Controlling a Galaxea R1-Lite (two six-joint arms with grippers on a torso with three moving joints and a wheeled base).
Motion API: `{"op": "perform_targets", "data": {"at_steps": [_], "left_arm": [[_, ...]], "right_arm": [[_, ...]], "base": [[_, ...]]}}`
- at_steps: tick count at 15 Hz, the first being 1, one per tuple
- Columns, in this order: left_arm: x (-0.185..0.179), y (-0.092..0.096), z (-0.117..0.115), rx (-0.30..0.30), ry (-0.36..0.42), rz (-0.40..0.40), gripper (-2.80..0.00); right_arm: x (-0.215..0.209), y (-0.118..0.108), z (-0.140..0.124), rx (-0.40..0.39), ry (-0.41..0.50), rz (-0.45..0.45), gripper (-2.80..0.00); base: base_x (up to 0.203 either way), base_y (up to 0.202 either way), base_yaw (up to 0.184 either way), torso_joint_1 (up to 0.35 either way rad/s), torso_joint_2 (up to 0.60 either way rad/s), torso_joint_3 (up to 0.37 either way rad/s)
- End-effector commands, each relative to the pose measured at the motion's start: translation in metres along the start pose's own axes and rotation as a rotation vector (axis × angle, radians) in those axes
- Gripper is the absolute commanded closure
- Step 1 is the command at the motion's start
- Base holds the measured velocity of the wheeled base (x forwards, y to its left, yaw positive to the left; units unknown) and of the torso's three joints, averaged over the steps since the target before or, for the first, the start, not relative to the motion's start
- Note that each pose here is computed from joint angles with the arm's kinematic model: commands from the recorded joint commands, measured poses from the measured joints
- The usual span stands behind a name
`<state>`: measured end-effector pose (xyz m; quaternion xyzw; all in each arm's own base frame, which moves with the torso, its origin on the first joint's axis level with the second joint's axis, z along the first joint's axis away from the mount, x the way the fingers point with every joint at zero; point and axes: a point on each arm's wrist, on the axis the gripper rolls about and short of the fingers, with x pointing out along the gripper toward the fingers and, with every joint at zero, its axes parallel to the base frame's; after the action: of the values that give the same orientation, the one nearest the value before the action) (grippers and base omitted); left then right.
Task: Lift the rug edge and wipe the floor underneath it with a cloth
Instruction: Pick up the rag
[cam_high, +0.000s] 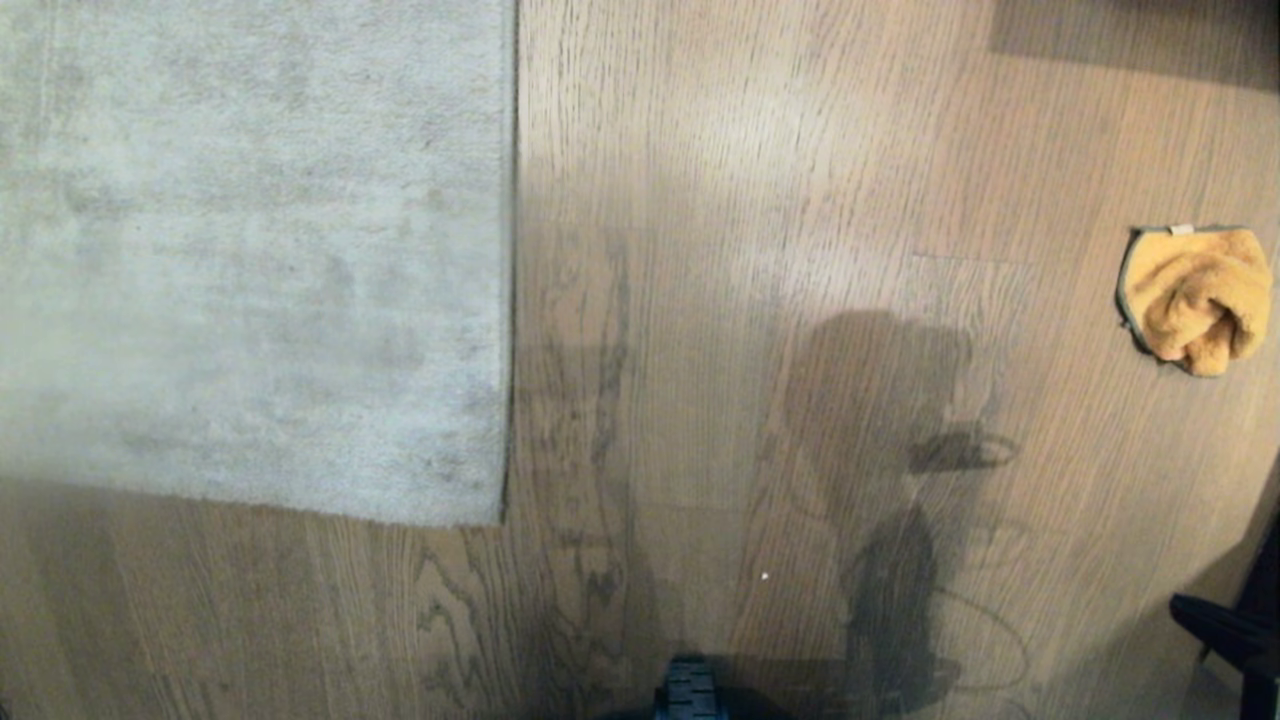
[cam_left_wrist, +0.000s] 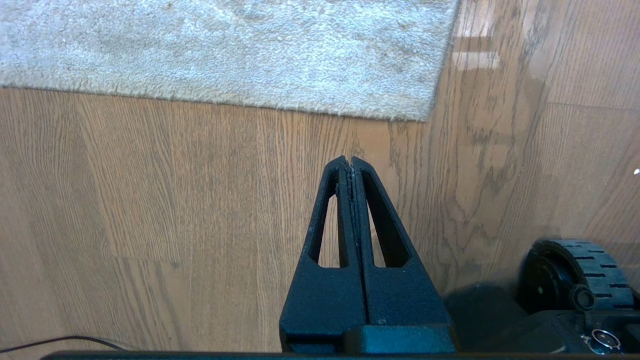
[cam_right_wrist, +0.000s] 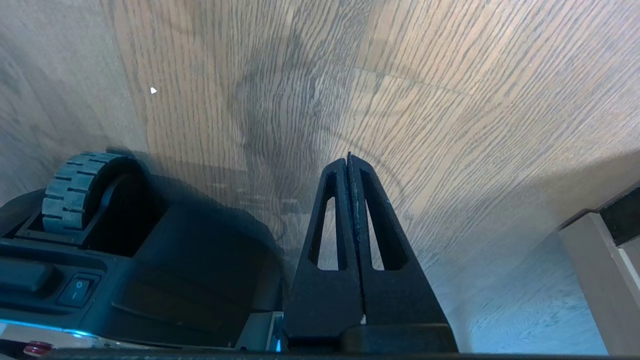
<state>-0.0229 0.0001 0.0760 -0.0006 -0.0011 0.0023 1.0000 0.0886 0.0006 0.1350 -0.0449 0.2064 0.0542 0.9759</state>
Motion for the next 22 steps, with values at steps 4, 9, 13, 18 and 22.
{"op": "perform_targets", "data": {"at_steps": [4, 9, 13, 18, 22], "left_arm": [[0.000, 0.000, 0.000, 0.000, -0.001, 0.000, 0.00], [0.000, 0.000, 0.000, 0.000, 0.000, 0.000, 0.00], [0.000, 0.000, 0.000, 0.000, 0.000, 0.000, 0.00], [0.000, 0.000, 0.000, 0.000, -0.001, 0.000, 0.00], [0.000, 0.000, 0.000, 0.000, -0.001, 0.000, 0.00]], "right_arm": [[0.011, -0.002, 0.004, 0.007, 0.045, 0.004, 0.00], [0.032, -0.008, 0.024, 0.080, 0.017, -0.010, 0.00], [0.044, -0.013, 0.026, 0.131, 0.047, -0.039, 0.00], [0.050, -0.037, 0.048, 0.162, -0.006, -0.160, 0.00], [0.050, -0.059, 0.066, 0.155, -0.044, -0.260, 0.00]], "base": [[0.000, 0.000, 0.000, 0.000, 0.00, 0.000], [0.000, 0.000, 0.000, 0.000, 0.00, 0.000], [0.000, 0.000, 0.000, 0.000, 0.00, 0.000], [0.000, 0.000, 0.000, 0.000, 0.00, 0.000], [0.000, 0.000, 0.000, 0.000, 0.00, 0.000]]}}
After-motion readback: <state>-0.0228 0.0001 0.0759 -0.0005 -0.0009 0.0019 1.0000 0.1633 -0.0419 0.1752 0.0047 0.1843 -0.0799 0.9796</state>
